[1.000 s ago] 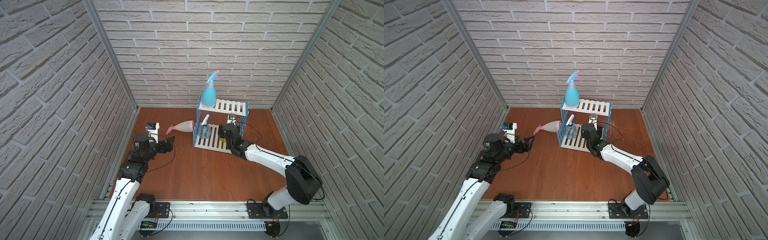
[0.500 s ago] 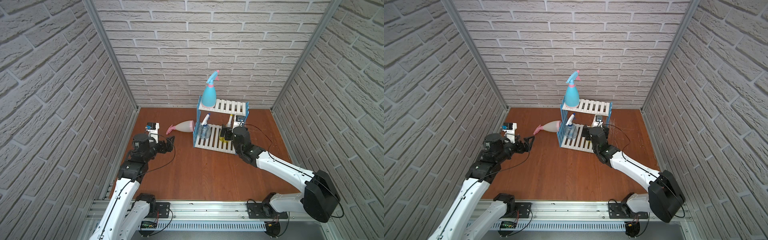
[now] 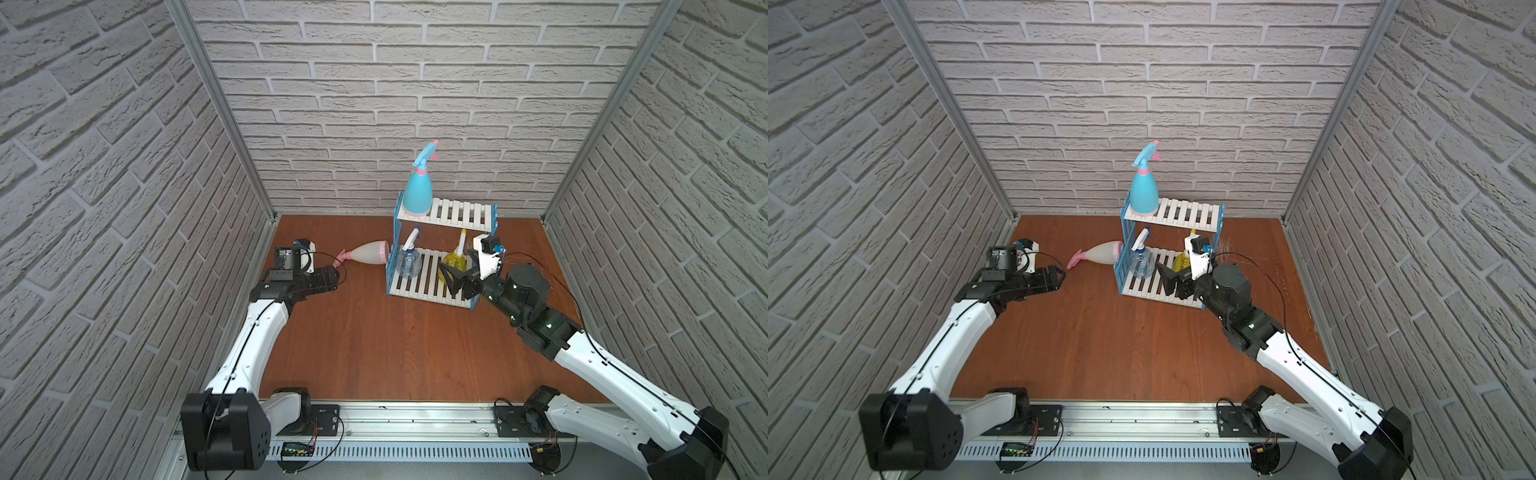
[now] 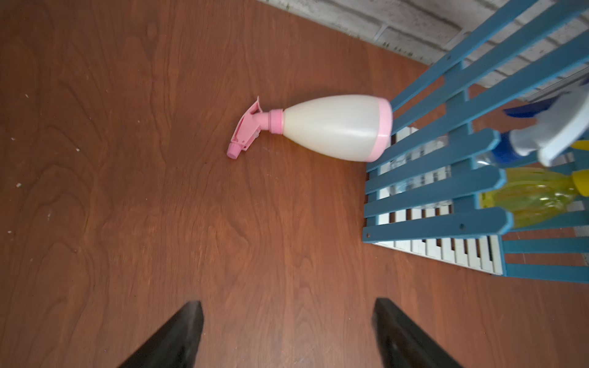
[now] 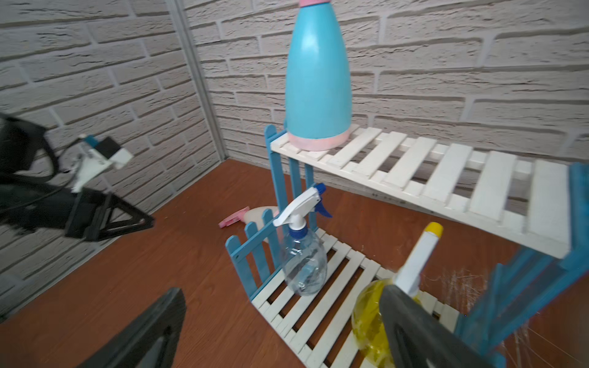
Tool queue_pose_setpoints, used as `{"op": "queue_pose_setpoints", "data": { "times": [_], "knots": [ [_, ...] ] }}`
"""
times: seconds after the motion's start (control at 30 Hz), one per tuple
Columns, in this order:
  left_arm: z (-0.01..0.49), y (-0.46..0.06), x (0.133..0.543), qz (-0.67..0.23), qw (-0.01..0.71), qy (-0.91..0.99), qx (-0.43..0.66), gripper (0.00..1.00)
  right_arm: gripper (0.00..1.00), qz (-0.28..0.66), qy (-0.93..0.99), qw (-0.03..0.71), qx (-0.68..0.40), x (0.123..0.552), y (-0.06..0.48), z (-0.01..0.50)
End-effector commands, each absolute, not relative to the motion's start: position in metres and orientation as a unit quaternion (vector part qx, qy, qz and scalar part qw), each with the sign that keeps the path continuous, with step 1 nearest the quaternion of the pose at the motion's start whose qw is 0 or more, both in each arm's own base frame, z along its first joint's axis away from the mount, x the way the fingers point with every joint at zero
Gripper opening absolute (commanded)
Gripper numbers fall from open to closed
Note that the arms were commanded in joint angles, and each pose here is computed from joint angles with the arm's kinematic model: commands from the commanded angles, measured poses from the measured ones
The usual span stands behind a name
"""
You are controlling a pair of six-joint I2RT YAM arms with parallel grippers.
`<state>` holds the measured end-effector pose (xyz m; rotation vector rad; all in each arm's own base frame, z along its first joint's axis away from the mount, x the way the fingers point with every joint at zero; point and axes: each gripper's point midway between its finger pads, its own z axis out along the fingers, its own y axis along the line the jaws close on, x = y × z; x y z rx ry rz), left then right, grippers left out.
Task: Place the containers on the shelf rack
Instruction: 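Pick up a container from the center of the board.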
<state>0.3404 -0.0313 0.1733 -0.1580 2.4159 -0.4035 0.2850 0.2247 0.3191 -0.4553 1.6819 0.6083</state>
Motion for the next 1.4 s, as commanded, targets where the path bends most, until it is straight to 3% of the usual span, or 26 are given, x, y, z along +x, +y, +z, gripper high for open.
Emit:
{"op": "queue_pose_setpoints", "data": {
  "times": [0.0, 0.23, 0.37, 1.03, 1.37],
  "knots": [
    [0.158, -0.031, 0.352, -0.162, 0.295, 0.940, -0.051, 0.86, 1.00, 0.318, 0.716, 0.563, -0.263, 0.259, 0.245, 0.303],
    [0.110, -0.009, 0.397, -0.096, 0.206, 0.973, -0.024, 0.73, 1.00, 0.349, 0.706, 0.556, -0.264, 0.252, 0.251, 0.288],
    [0.086, -0.004, 0.413, -0.082, 0.170, 0.982, -0.010, 0.71, 1.00, 0.357, 0.706, 0.552, -0.263, 0.248, 0.251, 0.283],
    [0.032, -0.015, 0.480, -0.099, 0.120, 0.987, 0.026, 0.65, 1.00, 0.361, 0.720, 0.543, -0.237, 0.249, 0.247, 0.275],
    [0.020, -0.034, 0.489, -0.083, 0.111, 0.988, 0.062, 0.49, 1.00, 0.353, 0.727, 0.543, -0.229, 0.249, 0.242, 0.271]
  ]
}}
